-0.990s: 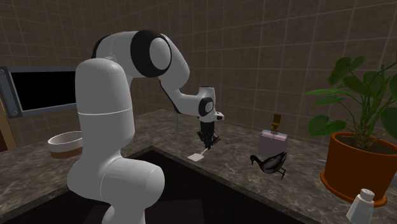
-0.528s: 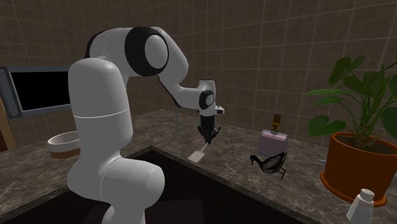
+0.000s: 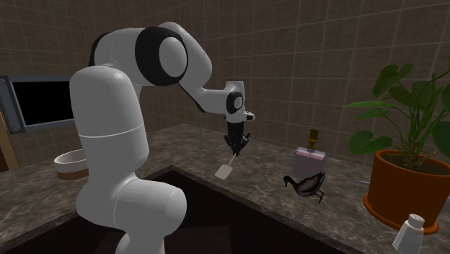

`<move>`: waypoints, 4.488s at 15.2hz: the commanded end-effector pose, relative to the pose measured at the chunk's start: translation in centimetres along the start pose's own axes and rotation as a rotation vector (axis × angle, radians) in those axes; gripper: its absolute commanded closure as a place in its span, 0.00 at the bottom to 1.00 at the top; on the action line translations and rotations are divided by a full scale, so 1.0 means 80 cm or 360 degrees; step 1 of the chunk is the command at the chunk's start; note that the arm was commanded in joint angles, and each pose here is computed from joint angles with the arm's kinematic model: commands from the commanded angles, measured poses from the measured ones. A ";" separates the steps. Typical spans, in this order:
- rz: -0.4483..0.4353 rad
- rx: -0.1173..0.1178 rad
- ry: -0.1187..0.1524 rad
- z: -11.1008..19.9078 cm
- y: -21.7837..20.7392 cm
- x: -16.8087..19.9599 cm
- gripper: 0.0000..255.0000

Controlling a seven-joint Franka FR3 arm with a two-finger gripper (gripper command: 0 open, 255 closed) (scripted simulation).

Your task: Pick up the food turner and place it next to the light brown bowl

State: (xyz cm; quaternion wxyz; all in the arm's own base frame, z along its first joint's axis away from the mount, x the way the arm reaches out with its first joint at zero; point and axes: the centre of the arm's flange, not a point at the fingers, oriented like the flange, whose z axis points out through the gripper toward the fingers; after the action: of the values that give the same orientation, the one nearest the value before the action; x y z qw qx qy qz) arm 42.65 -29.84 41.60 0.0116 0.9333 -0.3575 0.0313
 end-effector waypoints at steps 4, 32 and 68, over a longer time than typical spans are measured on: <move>0.0000 0.0000 -0.0001 -0.035 -0.001 0.001 1.00; 0.0000 0.0000 -0.0001 -0.111 -0.178 -0.232 1.00; 0.0000 0.0000 -0.0001 -0.069 -0.440 -0.587 1.00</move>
State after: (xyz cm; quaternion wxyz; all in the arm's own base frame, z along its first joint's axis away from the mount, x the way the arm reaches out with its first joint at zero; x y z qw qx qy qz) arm 31.08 27.89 44.61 0.0118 0.9333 -0.3575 0.0308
